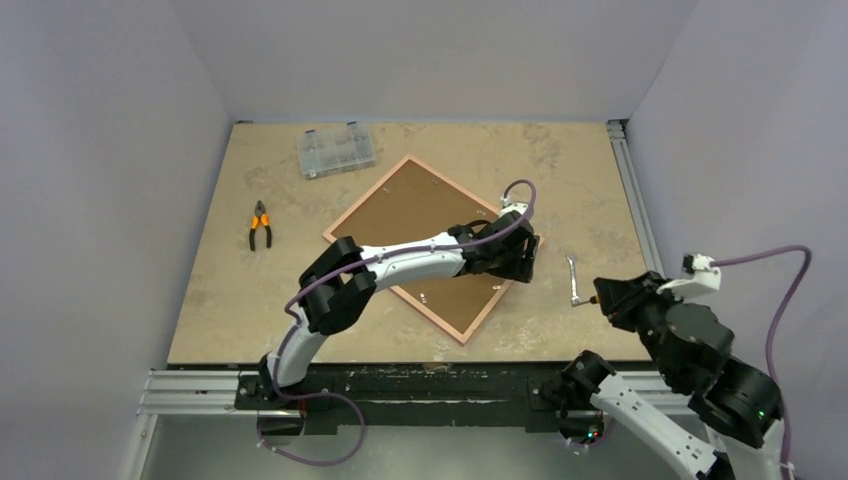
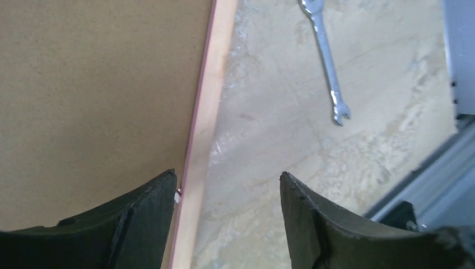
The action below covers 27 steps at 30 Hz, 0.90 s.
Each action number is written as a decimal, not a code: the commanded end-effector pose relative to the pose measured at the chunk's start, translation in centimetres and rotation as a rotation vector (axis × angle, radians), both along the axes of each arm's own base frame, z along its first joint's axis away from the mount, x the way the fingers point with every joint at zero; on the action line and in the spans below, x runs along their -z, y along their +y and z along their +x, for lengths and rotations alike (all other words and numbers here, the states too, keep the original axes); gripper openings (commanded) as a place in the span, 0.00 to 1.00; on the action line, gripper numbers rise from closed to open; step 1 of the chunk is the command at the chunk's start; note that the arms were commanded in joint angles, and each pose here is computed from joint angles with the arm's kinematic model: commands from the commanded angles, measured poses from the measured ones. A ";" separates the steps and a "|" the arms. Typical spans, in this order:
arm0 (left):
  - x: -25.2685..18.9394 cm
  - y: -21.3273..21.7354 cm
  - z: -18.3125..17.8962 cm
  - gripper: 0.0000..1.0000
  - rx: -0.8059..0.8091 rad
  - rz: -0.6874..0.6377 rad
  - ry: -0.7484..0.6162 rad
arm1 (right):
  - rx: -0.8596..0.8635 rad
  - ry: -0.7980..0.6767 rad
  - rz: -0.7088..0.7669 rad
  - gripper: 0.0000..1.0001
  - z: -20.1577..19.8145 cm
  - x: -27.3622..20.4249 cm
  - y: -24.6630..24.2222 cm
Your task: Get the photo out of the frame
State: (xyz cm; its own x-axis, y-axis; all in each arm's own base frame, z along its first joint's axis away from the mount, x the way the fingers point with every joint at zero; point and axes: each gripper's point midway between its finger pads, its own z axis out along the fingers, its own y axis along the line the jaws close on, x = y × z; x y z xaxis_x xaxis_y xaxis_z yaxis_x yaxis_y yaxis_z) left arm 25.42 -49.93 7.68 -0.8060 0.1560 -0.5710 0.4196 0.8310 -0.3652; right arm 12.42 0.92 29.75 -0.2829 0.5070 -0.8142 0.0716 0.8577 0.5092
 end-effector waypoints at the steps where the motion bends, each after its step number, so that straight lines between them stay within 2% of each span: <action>1: -7.6 -0.5 -1.2 0.70 0.064 -0.237 0.020 | -0.027 0.087 -0.040 0.00 2.5 2.0 2.9; 3: -9.0 1.9 -2.0 0.75 0.082 -0.272 0.013 | -0.063 0.128 -0.051 0.00 3.5 3.4 4.7; 6: -9.6 6.4 -3.2 0.74 0.105 -0.291 0.009 | -0.089 0.194 -0.071 0.00 5.4 5.8 7.1; 10: -8.7 13.3 -4.4 0.73 0.108 -0.253 0.075 | -0.139 0.278 -0.134 0.00 7.8 9.2 10.1; 16: -7.1 20.7 -2.7 0.72 -0.002 -0.129 0.132 | -0.171 0.363 -0.302 0.00 11.7 12.0 12.8; 18: -5.9 22.0 -1.8 0.69 -0.055 -0.102 0.172 | -0.209 0.366 -0.312 0.00 13.1 12.9 14.5; 22: -3.8 22.2 -0.9 0.61 -0.121 -0.137 0.259 | -0.247 0.378 -0.343 0.00 14.7 14.9 16.5; 27: -0.8 22.9 -0.9 0.57 -0.161 -0.082 0.289 | -0.340 0.288 -0.339 0.00 15.3 15.7 18.2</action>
State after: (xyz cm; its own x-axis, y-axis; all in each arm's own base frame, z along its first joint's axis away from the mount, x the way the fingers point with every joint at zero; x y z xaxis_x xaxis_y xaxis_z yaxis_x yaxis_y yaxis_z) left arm 24.86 -26.97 9.72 -0.9370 -0.0136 -0.3490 0.1781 0.8410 -0.5109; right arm 25.82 16.66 11.60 -0.7213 0.0654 -0.6896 -0.0304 0.9916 0.1259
